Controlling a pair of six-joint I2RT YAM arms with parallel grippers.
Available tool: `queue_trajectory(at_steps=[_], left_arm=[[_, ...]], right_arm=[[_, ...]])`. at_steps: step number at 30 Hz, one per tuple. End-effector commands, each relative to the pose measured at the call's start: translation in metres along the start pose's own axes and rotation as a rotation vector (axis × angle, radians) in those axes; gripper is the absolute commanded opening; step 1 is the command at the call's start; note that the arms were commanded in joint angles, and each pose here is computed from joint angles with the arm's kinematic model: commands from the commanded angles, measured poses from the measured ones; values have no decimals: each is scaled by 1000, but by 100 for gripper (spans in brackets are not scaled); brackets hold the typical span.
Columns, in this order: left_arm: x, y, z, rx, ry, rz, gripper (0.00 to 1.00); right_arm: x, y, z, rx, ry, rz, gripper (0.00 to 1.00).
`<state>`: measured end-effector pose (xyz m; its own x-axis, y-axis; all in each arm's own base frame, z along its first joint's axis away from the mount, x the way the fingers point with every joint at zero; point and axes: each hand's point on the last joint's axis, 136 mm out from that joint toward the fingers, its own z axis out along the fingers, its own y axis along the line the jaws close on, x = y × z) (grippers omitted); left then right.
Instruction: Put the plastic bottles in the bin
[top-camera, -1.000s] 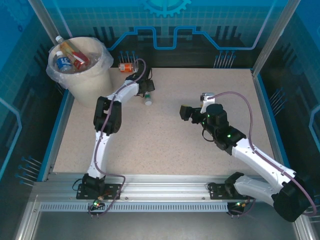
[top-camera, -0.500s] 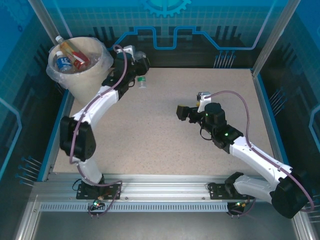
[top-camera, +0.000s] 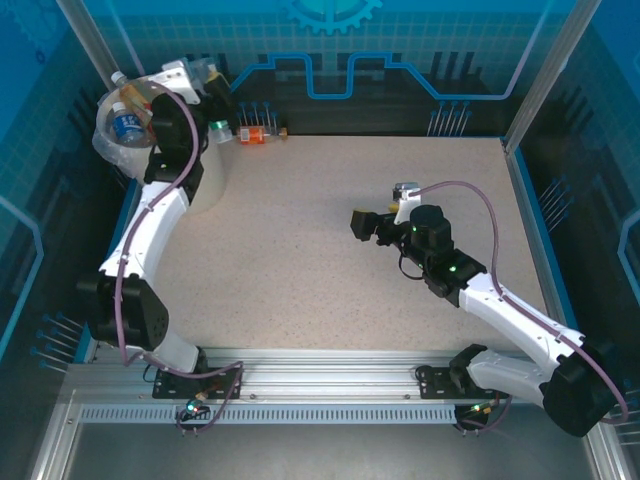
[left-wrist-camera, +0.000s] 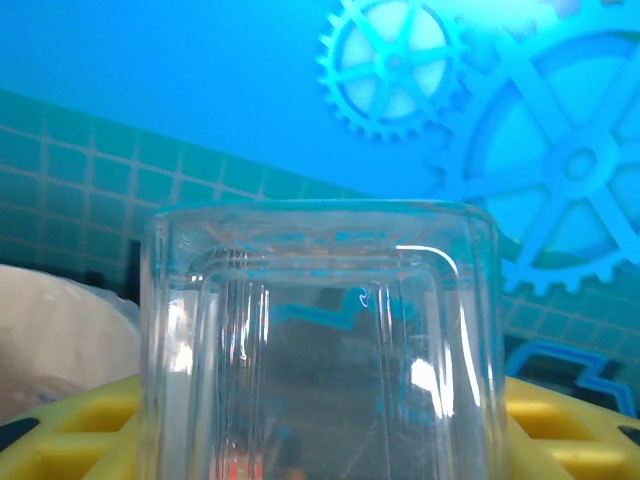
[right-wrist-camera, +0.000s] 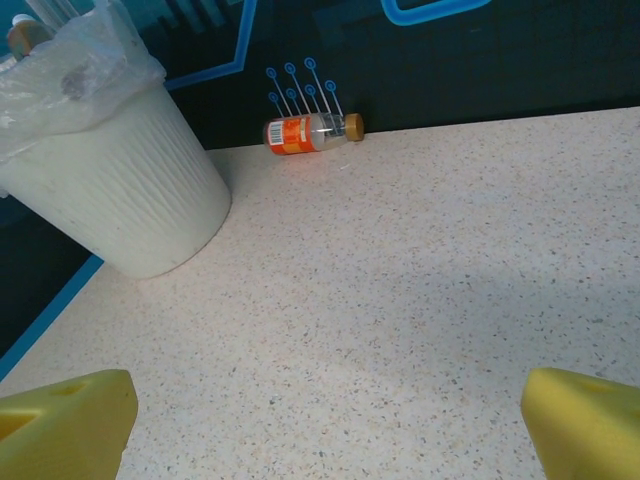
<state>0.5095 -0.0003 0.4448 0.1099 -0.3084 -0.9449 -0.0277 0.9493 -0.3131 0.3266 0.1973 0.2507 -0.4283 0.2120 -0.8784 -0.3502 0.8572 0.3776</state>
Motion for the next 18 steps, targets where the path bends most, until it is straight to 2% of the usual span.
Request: queue_trajectory(at_steps=[1,6,11,14,16,18], left_arm=[[-56,16,4,-43,-173,17,53],[-65,47,24,-115,-190,8,53],[-50,83,42,-209,-201,15,54],[-37,104,59,-249,-171,19,57],[-25,115,72,-272,-118,20,63],[-13,119,81,-284,-53,14,76]], right_arm=[[-5,6,0,-29,-15,6,100],[-5,6,-1,-26,-14,6,100],[-7,6,-3,-21,-17,2,100],[-8,5,-4,-18,-18,1,100],[-8,4,-6,-13,-19,1,100],[-7,2,-7,-5,-23,2,100]])
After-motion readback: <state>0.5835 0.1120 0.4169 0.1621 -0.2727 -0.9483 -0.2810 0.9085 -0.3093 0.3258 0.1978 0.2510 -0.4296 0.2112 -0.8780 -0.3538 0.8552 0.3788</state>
